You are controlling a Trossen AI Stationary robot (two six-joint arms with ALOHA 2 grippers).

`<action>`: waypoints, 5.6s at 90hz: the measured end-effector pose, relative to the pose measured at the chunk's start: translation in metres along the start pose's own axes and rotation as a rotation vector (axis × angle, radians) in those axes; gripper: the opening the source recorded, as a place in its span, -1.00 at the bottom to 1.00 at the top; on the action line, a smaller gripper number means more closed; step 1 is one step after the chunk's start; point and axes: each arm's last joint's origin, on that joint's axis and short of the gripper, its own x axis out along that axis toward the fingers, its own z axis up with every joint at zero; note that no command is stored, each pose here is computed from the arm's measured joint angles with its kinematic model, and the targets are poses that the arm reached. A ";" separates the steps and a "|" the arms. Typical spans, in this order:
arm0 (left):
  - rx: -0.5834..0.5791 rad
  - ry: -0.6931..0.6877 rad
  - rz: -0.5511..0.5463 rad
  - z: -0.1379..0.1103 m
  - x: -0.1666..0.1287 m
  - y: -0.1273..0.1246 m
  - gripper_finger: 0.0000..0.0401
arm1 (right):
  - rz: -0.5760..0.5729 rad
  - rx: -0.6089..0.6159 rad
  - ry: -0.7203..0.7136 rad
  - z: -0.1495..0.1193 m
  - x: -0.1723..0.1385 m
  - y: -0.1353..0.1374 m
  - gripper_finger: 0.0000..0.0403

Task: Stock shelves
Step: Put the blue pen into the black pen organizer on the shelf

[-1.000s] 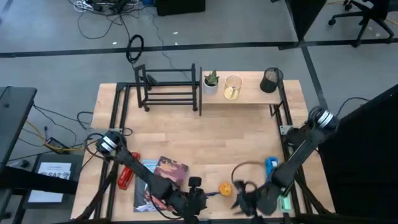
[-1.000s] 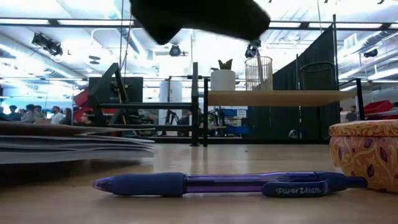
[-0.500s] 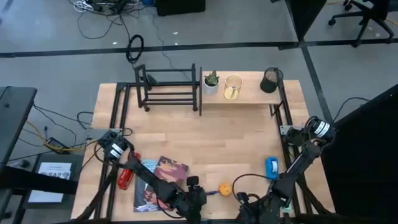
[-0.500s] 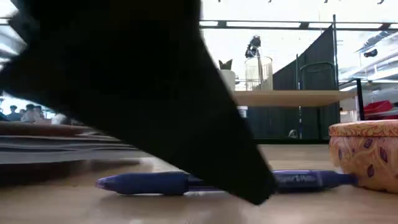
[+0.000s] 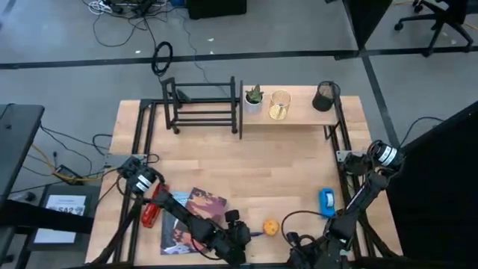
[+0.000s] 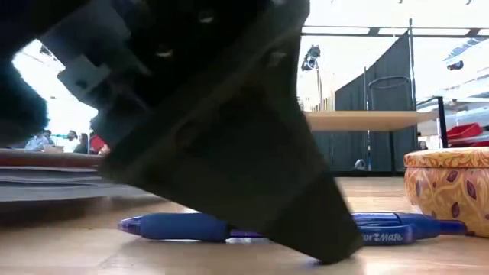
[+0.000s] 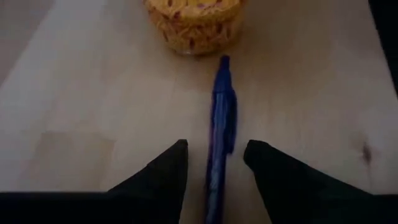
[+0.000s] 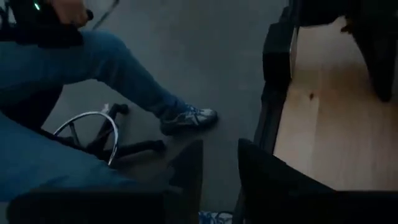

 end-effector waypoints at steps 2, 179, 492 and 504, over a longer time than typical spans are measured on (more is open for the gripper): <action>0.002 -0.001 -0.002 -0.001 0.002 0.000 -0.23 | -0.001 0.000 0.000 0.000 0.000 0.000 -0.64; -0.146 -0.615 0.486 0.074 -0.089 0.001 -0.98 | -0.372 0.092 -0.536 -0.020 -0.041 -0.081 0.09; -0.164 -0.880 0.496 0.141 -0.056 0.106 -0.25 | -1.388 -0.120 -0.374 0.202 -0.367 -0.226 -0.98; -0.133 -0.754 0.277 0.145 -0.036 0.111 -0.31 | -1.420 0.086 -0.292 0.182 -0.388 -0.247 -0.98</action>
